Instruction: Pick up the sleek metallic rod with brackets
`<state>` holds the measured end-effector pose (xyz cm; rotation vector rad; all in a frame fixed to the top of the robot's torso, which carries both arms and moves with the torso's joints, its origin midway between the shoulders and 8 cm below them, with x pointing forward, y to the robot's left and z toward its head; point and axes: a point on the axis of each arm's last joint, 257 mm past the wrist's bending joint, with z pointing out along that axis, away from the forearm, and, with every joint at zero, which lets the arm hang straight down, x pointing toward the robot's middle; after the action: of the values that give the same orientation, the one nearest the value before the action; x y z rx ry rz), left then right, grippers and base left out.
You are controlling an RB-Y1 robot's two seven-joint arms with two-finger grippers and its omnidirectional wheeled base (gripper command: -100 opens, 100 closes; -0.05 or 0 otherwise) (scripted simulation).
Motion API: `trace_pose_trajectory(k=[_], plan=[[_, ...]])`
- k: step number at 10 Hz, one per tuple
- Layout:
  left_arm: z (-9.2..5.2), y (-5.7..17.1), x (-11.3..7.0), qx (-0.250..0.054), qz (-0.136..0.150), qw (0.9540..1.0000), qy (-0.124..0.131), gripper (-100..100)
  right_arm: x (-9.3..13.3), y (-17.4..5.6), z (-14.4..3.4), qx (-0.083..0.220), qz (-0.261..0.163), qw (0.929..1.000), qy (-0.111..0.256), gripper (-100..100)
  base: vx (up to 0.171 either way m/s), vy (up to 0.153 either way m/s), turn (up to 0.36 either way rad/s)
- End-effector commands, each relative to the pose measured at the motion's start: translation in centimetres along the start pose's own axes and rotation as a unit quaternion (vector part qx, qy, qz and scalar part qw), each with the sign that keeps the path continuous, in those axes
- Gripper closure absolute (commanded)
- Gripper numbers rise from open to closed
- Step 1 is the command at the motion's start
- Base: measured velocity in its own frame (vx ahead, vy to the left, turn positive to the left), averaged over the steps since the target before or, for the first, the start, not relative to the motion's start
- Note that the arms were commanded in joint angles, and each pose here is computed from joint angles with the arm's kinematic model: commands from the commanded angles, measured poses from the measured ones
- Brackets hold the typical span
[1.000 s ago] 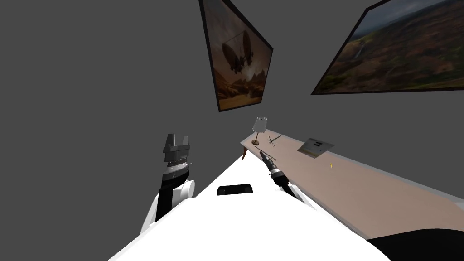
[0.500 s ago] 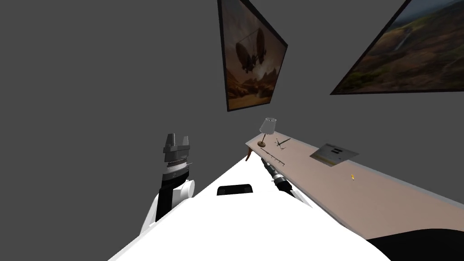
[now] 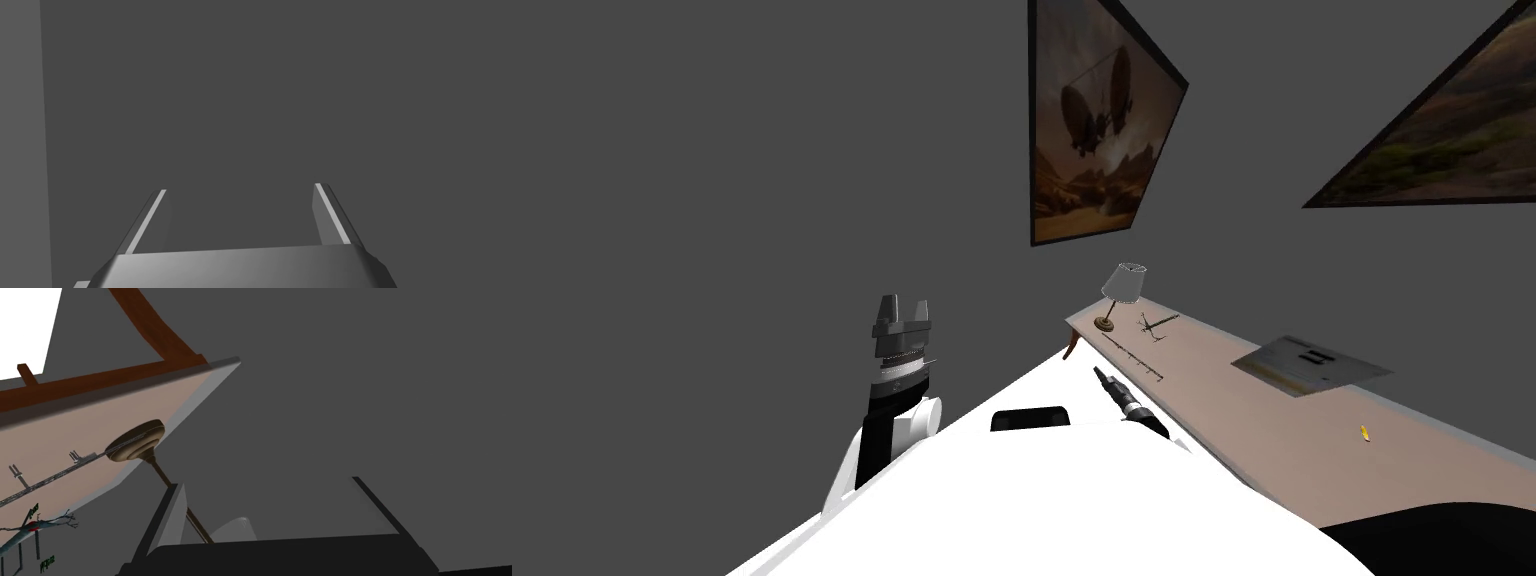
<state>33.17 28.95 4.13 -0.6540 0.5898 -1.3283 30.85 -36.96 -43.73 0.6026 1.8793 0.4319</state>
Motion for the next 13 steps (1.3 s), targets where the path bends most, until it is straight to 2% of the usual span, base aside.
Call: trace_pose_trajectory(k=[1, 3, 4, 5, 7, 8, 9, 11, 13], plan=[[0.0, 0.0, 0.0, 0.000, 0.000, 1.0000, 0.000, 0, 1.7, -2.5, -0.9, 0.027, -0.026, 0.9990, 0.024, -100, 0.048, 0.046, 0.290], [0.0, 0.0, 0.0, 0.000, 0.000, 1.0000, 0.000, 0, 2.8, -3.8, -1.4, 0.041, -0.023, 0.9983, 0.035, -100, 0.031, 0.018, 0.050], [0.0, 0.0, 0.0, 0.000, 0.000, 1.0000, 0.000, 0, 4.1, -6.2, -2.7, 0.065, -0.044, 0.9952, 0.058, -100, 0.032, 0.020, 0.275], [0.0, 0.0, 0.0, 0.000, 0.000, 1.0000, 0.000, 0, 4.5, -6.8, -3.0, 0.072, -0.043, 0.9945, 0.063, -100, 0.041, 0.012, 0.152], [0.0, 0.0, 0.0, 0.000, 0.000, 1.0000, 0.000, 0, 7.3, -12.3, -6.8, 0.128, -0.085, 0.9813, 0.116, -100, 0.080, 0.020, 0.342], [0.0, 0.0, 0.0, 0.000, 0.000, 1.0000, 0.000, 0, 8.0, -13.2, -7.5, 0.138, -0.083, 0.9792, 0.124, -100, 0.077, 0.009, 0.114], [0.0, 0.0, 0.0, 0.000, 0.000, 1.0000, 0.000, 0, 9.3, -16.1, -10.0, 0.167, -0.103, 0.9684, 0.154, -100, 0.093, 0.004, 0.197], [0.0, 0.0, 0.0, 0.000, 0.000, 1.0000, 0.000, 0, 9.3, -16.1, -10.0, 0.167, -0.103, 0.9684, 0.154, -100, 0.048, -0.011, 0.073], [0.0, 0.0, 0.0, 0.000, 0.000, 1.0000, 0.000, 0, 11.0, -20.8, -15.0, 0.215, -0.143, 0.9438, 0.206, -100, 0.087, -0.025, 0.319]])
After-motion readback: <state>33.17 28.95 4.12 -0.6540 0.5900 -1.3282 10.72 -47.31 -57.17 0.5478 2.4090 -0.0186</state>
